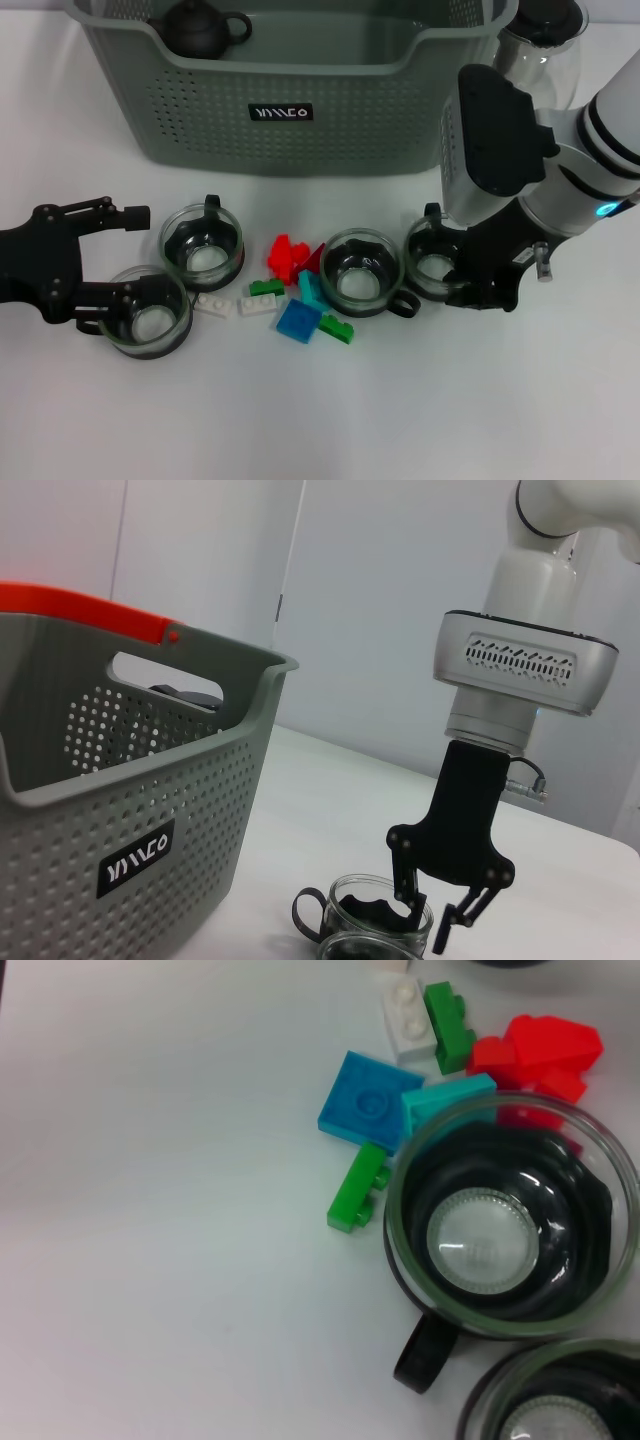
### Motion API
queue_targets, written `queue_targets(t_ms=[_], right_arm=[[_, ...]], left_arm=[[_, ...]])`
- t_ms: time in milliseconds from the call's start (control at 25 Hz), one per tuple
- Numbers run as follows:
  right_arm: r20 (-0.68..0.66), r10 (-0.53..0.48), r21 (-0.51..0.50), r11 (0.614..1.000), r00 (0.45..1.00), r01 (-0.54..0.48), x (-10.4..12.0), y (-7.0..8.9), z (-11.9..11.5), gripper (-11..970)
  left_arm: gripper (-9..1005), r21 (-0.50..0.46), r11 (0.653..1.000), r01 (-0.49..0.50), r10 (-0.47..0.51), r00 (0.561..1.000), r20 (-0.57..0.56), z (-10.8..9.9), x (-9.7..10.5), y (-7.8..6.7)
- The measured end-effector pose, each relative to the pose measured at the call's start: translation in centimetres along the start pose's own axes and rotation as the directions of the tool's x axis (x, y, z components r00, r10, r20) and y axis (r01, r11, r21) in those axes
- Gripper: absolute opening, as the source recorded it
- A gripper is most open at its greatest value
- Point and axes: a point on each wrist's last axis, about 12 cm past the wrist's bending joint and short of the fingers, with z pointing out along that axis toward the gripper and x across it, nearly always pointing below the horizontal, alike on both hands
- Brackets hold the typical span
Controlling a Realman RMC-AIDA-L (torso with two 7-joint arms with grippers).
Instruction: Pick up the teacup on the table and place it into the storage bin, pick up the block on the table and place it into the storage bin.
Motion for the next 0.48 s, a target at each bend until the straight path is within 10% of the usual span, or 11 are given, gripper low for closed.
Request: queue_targets(t_ms=[480], right_arm=[[0.155,0.024,-0.083,0.996,0.988,-0.011,1.2,0.3,-5.5,76]], left_arm=[[897,0.001,1.000,-0.004,0.004,1.000,0.002,0.1,-0.2,0.1]])
